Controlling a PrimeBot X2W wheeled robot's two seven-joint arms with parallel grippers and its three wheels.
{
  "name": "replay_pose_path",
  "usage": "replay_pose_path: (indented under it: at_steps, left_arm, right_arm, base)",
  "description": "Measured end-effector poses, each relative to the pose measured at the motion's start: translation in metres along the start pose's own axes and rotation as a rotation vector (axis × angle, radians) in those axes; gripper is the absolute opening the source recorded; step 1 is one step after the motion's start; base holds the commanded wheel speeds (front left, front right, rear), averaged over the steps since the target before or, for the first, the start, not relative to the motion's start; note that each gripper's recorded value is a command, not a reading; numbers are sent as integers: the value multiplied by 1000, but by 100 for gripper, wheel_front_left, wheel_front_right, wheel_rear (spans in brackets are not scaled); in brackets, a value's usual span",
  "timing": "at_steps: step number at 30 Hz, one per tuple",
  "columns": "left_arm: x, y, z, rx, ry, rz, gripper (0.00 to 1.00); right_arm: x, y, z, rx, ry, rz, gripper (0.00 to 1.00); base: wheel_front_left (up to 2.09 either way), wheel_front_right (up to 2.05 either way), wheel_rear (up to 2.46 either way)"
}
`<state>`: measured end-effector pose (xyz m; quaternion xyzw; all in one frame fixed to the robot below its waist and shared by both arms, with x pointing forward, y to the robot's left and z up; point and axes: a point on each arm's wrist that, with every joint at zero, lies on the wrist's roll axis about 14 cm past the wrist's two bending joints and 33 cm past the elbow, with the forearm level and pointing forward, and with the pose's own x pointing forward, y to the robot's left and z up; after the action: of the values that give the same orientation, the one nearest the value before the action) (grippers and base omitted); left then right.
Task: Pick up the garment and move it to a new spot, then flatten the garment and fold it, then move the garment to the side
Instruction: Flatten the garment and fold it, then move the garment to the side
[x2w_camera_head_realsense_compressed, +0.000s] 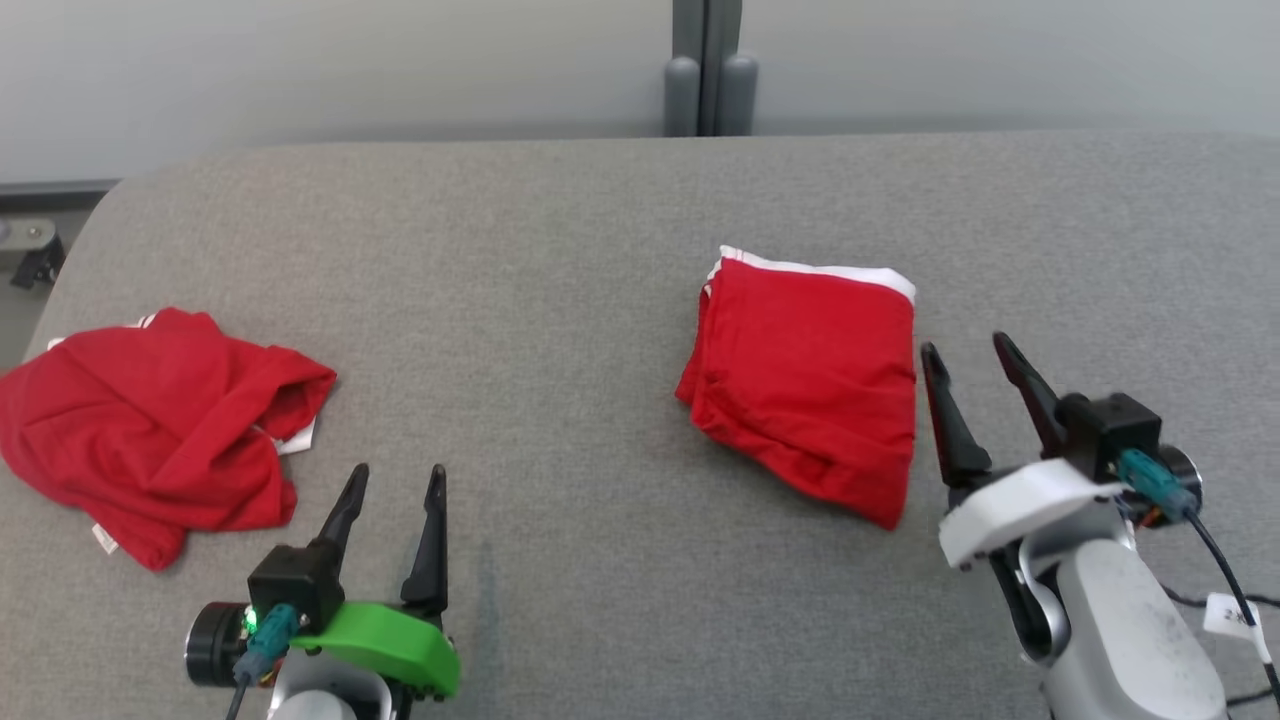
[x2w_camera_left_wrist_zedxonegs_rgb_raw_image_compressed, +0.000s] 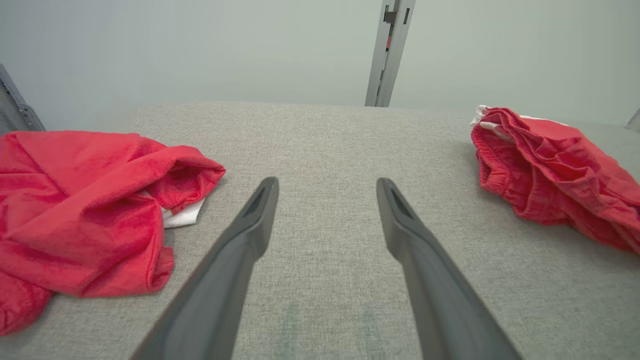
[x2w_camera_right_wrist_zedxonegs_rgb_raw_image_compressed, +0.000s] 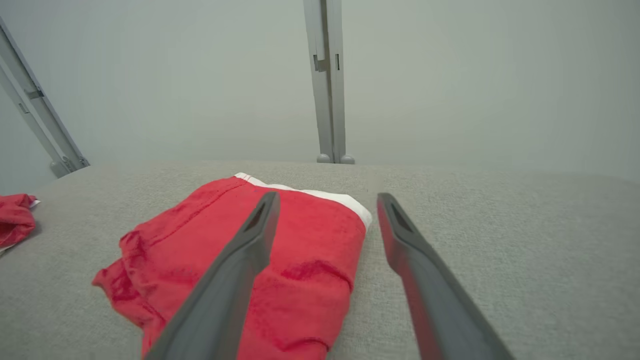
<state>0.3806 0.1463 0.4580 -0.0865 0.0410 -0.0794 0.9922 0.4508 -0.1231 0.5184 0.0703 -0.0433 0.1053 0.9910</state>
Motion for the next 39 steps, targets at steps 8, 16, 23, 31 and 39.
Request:
replay_pose_path:
  at_steps: [8, 16, 23, 31, 39]
  left_arm:
    - [-20, -9, -3, 78, 4, -18, 100]
    - [-27, -19, -2, 94, -5, -38, 100]
    - [-24, -23, -7, 85, 10, -49, 100]
    - [-3, -28, 2, 69, -15, -70, 100]
    - [18, -26, -6, 48, 6, -78, 100]
  right_arm:
    - [-50, -39, -18, -11, 66, -134, 100]
    - [-75, -50, -30, 3, 105, -181, 100]
    - [-72, -47, -43, 13, 143, -171, 100]
    - [-23, -32, -44, -10, 146, -96, 100]
    - [37, -21, -59, -25, 194, -39, 100]
  base:
    - [0, 0, 0]
    - [0, 0, 0]
    - [0, 0, 0]
    - [0, 0, 0]
    - [0, 0, 0]
